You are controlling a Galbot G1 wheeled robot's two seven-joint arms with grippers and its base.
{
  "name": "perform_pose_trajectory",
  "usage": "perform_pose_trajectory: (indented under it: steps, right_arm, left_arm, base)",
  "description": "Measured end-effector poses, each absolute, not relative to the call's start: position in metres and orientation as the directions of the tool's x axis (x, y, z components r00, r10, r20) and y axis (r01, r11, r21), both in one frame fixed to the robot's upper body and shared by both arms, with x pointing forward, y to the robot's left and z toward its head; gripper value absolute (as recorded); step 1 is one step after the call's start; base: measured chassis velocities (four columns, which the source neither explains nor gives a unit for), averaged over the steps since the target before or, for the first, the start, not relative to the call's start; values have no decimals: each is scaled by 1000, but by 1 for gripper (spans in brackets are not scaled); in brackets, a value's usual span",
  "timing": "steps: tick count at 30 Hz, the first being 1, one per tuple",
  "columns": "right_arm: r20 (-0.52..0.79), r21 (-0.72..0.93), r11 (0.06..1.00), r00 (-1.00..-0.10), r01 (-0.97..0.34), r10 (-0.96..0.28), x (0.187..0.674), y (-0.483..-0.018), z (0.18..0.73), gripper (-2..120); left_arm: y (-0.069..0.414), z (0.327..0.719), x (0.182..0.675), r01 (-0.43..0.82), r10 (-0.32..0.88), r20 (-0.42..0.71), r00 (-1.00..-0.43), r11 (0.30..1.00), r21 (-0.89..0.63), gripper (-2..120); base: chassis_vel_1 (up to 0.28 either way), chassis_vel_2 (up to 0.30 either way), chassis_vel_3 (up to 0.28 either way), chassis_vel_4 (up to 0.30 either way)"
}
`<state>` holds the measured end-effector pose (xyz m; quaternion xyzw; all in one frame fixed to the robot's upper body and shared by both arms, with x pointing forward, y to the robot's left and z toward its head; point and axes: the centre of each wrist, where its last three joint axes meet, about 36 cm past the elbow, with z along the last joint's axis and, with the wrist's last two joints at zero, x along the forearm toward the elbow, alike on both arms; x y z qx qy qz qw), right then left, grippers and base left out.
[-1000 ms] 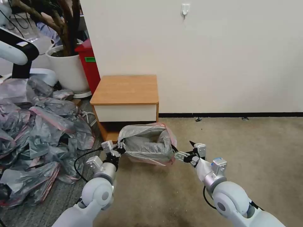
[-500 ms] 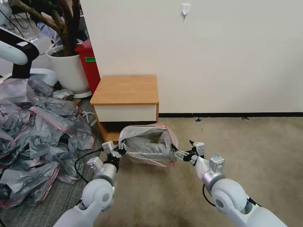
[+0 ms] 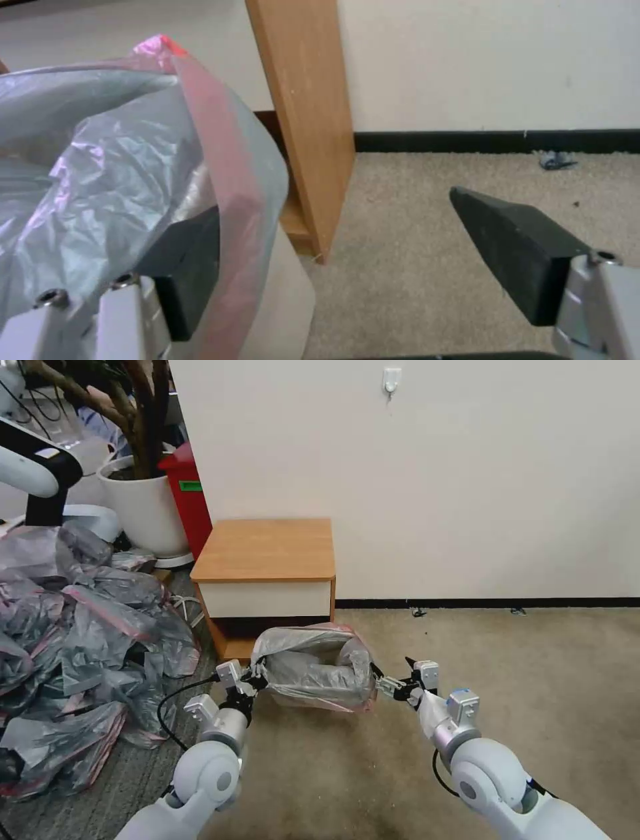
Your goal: Pick up the garbage bag from the table and place it over the trash can.
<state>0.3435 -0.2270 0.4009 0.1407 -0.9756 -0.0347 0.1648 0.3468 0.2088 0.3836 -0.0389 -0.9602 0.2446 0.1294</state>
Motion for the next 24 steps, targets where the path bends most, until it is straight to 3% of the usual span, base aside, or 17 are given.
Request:
perform_pose_trajectory:
  steps: [8,19,24]
  right_arm:
    - [325,100,943,-886,-316,-331,345,-234,401,72]
    - [332,87,930,-869,-358,-366,351,-240,403,68]
    - [331,101,910,-849,-401,-411,353,-242,402,58]
  left_arm:
    - [209,387,346,23,146,225,-963,880,-474,10]
    - [210,389,344,50,170,216,-961,880,-472,10]
    - [210,389,345,56,174,212,-962,881,-471,10]
  base:
    - [0,0,0,0]
    - [0,0,0,0]
    - [0,0,0,0]
